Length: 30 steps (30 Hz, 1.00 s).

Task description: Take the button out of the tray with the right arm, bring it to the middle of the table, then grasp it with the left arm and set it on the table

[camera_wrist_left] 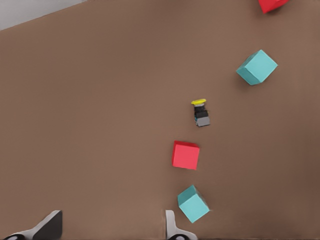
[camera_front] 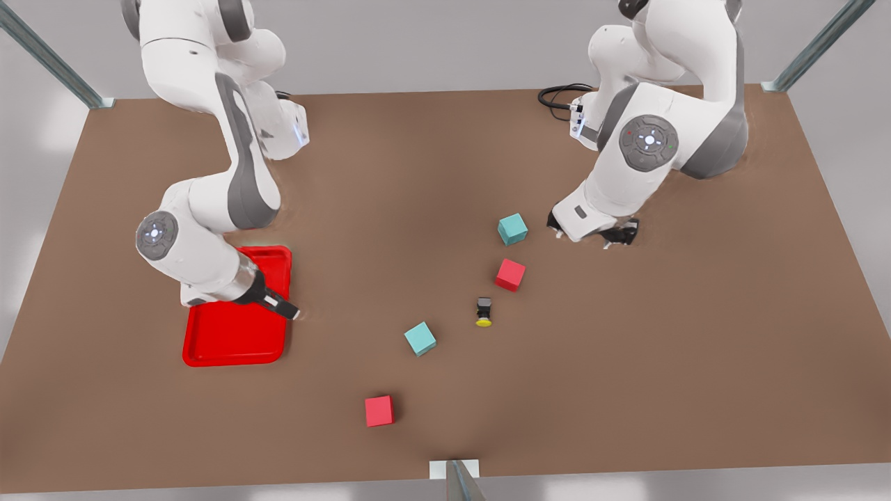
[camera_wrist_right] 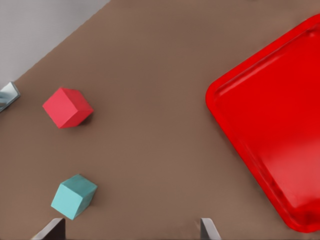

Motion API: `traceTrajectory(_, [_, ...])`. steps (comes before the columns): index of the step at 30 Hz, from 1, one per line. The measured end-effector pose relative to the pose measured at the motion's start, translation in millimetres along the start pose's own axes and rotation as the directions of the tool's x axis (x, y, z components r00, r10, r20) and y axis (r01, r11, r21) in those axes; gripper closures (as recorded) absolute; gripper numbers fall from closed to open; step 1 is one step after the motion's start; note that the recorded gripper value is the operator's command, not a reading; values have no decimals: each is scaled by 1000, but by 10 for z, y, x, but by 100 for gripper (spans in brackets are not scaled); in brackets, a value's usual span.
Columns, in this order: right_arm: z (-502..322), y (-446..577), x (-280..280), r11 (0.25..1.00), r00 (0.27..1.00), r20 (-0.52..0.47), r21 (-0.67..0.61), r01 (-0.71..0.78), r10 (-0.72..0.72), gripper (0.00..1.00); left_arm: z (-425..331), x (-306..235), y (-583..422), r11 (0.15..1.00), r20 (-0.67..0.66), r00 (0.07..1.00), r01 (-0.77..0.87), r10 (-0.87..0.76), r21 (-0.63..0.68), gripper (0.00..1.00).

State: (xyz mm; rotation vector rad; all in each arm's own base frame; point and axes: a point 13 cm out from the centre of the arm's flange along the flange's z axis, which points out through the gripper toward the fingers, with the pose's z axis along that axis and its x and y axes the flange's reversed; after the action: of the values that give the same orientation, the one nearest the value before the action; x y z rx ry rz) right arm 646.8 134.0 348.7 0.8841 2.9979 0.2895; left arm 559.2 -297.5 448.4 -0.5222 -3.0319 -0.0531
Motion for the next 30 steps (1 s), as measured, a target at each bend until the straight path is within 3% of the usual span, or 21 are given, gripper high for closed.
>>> traceTrajectory(3, [-884,-986,-467,999,998,56,47,-5,2,0,341,-203,-848,997,-10,998,-70,70,16,0])
traceTrajectory(6, [-1379,-1409,-538,996,997,53,82,46,-50,0,907,-618,-861,1000,-13,1000,-1,1,21,0])
traceTrajectory(9, [-1372,-1447,-450,983,991,3,130,132,-134,0,1507,-911,-874,995,-13,996,93,-92,27,0])
traceTrajectory(15, [-1335,-1252,-279,940,955,-64,169,297,-290,0,1825,-1265,-1140,978,68,977,199,-203,66,0])
traceTrajectory(30, [-1349,-1398,-268,874,896,-113,200,443,-429,0,2949,-1007,-1233,943,-1,944,328,-329,-60,0])
